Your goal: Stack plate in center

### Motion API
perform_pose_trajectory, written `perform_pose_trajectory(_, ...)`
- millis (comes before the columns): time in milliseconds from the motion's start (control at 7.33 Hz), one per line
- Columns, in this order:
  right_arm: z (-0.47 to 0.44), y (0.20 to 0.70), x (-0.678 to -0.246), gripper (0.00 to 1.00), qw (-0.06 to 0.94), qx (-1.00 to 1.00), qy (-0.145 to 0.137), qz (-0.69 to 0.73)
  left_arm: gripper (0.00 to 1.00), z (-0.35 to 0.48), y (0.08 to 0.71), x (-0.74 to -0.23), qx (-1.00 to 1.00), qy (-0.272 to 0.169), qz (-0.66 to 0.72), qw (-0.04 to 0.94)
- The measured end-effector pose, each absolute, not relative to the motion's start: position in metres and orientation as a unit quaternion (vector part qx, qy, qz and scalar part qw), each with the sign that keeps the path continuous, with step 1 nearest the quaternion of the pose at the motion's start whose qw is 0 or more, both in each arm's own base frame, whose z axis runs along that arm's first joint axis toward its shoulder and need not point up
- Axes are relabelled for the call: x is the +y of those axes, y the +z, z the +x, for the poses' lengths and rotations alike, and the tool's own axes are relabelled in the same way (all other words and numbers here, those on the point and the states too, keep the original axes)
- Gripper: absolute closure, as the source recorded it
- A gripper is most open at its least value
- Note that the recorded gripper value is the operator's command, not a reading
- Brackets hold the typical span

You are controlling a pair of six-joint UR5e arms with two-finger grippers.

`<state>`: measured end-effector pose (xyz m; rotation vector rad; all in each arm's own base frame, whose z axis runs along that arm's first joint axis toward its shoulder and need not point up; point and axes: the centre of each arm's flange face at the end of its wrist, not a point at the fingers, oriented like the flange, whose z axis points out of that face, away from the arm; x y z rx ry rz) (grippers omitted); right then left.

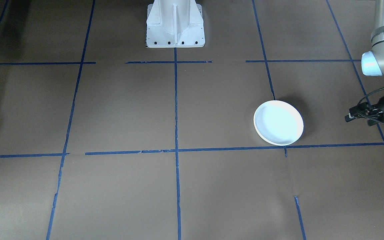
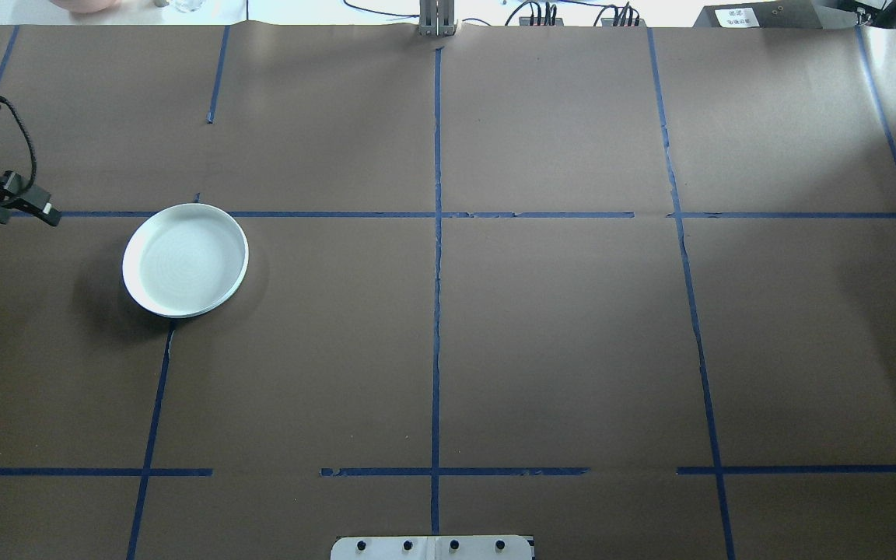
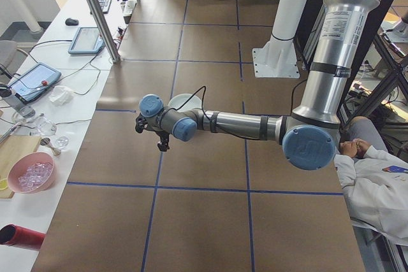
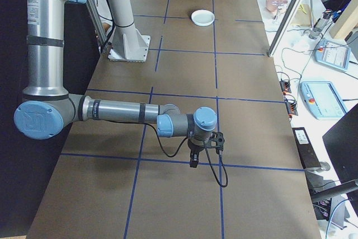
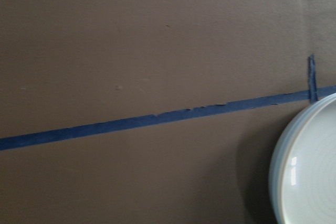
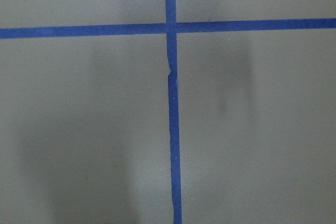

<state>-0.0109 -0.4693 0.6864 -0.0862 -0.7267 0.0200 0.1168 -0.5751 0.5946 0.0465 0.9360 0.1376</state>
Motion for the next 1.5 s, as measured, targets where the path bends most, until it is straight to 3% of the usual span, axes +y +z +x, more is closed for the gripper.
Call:
perform_pose_trajectory(545,-0.011,0.686,-0.469,0.00,0.934,-0.355,0.010,-0.042,0.00,-0.017,0.644,-0.574,0.403,0.040,0.027,0.914)
perform_pose_trajectory(1500,-0.011,0.686,-0.469,0.00,0.934,-0.355,0.010,-0.042,0.00,-0.044,0.663,-0.560,0.401,0.026,0.022,0.916)
